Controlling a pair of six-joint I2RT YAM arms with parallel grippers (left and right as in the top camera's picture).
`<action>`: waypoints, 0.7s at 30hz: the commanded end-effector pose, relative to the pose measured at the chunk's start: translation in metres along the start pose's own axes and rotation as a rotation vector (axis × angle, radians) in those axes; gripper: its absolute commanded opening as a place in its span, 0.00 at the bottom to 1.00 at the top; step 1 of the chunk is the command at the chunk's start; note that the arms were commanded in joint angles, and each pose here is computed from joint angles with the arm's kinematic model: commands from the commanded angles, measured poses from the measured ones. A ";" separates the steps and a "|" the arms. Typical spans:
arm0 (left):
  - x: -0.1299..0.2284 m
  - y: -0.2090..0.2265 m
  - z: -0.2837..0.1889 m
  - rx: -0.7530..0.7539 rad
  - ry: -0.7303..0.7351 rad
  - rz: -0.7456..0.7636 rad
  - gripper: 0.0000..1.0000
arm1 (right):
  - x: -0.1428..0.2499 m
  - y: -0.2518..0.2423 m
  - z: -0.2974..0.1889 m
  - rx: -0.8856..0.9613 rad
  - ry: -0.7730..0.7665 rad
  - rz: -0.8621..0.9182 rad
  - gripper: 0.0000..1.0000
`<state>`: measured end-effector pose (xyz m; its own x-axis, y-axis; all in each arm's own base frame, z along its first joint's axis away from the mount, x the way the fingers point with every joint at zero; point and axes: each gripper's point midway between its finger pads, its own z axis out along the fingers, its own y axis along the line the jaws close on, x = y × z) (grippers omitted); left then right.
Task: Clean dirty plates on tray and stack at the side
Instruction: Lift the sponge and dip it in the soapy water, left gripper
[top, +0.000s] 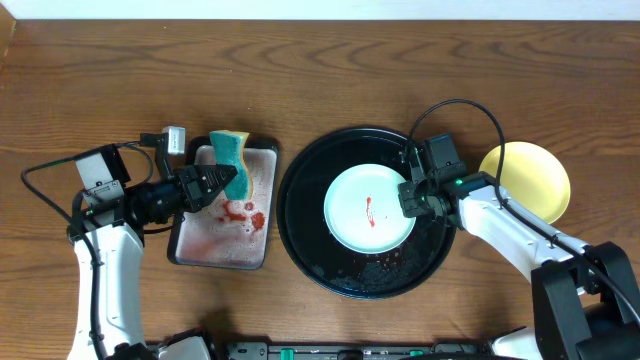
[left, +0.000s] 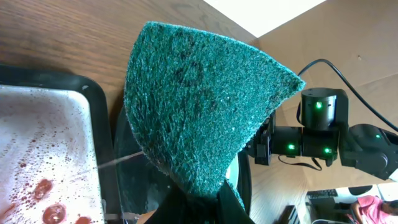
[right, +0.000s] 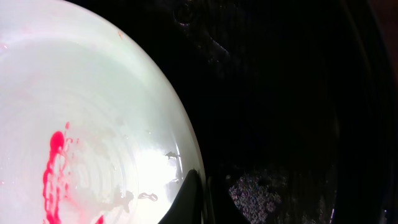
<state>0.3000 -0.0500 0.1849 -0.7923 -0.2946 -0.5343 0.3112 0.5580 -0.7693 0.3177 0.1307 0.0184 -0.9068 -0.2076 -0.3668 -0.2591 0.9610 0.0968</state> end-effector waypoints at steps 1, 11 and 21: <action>-0.001 -0.007 -0.002 0.037 -0.009 0.029 0.07 | 0.004 0.001 0.003 -0.004 0.014 0.000 0.01; -0.016 0.000 -0.010 0.021 -0.063 -0.165 0.07 | 0.004 0.001 0.003 -0.004 0.015 0.000 0.01; -0.034 0.012 -0.032 0.023 -0.155 -0.435 0.07 | 0.005 0.001 0.004 -0.004 0.016 0.000 0.01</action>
<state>0.3167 -0.0057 0.1971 -0.7576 -0.5860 -0.2876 0.0170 0.4227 -0.9061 0.3174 0.1306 0.0181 -0.9071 -0.2077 -0.3661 -0.2591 0.9610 0.0967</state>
